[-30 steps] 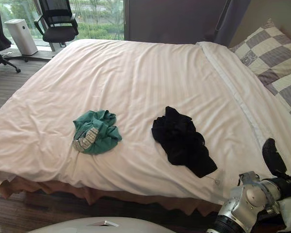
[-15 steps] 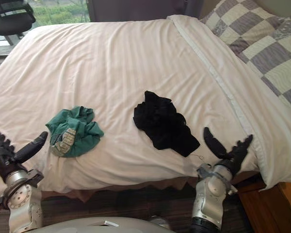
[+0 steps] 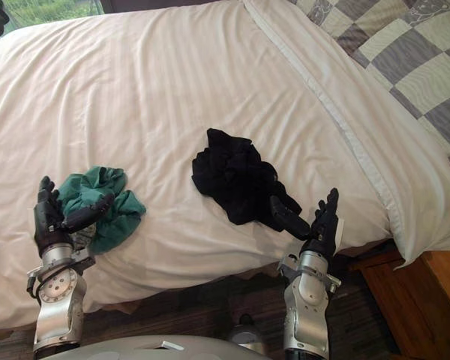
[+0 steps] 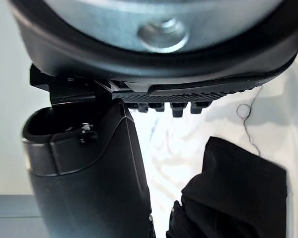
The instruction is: Tidy up the quilt and then pick up the clothes from the bed and put them into the laundry hamper
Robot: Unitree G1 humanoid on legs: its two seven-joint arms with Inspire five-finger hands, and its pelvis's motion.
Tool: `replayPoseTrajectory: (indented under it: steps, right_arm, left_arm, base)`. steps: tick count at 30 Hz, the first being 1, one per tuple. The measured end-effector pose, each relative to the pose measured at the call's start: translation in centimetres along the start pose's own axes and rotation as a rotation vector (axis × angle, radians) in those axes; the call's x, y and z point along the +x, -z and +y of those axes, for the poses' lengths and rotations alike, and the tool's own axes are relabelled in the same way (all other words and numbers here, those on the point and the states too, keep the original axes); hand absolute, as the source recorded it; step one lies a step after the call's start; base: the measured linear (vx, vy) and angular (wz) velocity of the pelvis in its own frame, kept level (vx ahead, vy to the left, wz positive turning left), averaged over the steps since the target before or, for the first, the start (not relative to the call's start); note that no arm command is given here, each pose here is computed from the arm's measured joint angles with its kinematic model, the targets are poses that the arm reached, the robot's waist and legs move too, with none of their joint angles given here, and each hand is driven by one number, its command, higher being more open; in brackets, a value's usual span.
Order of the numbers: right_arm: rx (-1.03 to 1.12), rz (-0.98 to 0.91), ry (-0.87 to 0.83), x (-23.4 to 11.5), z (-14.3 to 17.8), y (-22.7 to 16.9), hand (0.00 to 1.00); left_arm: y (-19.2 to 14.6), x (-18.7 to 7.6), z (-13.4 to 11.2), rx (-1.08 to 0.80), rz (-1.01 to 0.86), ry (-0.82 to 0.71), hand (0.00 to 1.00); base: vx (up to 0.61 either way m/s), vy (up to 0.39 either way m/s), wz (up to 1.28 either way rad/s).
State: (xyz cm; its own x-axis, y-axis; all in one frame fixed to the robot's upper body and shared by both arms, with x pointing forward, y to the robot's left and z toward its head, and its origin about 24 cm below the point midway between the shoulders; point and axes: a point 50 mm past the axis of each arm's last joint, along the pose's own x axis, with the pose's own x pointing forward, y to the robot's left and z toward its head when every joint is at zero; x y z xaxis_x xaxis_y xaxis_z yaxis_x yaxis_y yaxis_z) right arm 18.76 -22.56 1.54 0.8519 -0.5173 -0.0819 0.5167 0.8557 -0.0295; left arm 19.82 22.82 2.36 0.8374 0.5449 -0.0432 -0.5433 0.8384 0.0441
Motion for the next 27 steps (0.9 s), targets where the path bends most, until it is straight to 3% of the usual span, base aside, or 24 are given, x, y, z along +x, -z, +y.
replayPoseTrajectory:
  steps: [8,9,20,27]
  right_arm:
    - [-0.029,-0.048,-0.027,-1.0,0.7,-1.1,1.0]
    - [-0.034,-0.032,-0.029,-1.1,0.7,-0.8,1.0]
    - [-0.044,-0.078,-0.096,-1.9,2.2,-2.0,1.0]
    - [-0.085,-0.066,-0.131,-0.7,2.8,-1.4,1.0]
  left_arm:
    - [1.6,-0.6,-0.7,0.091,0.067,0.05,1.0]
    - [2.1,-0.9,-0.6,0.095,0.087,0.05,0.0]
    - [5.4,-1.6,-0.4,0.121,0.212,0.049,0.0]
    - [6.7,-2.1,-1.0,0.132,0.256,0.14,0.0]
  base:
    - [0.05,-0.02,-0.06]
    - [0.04,-0.022,-0.08]
    - [0.07,-0.067,0.06]
    - [0.07,-0.004,0.14]
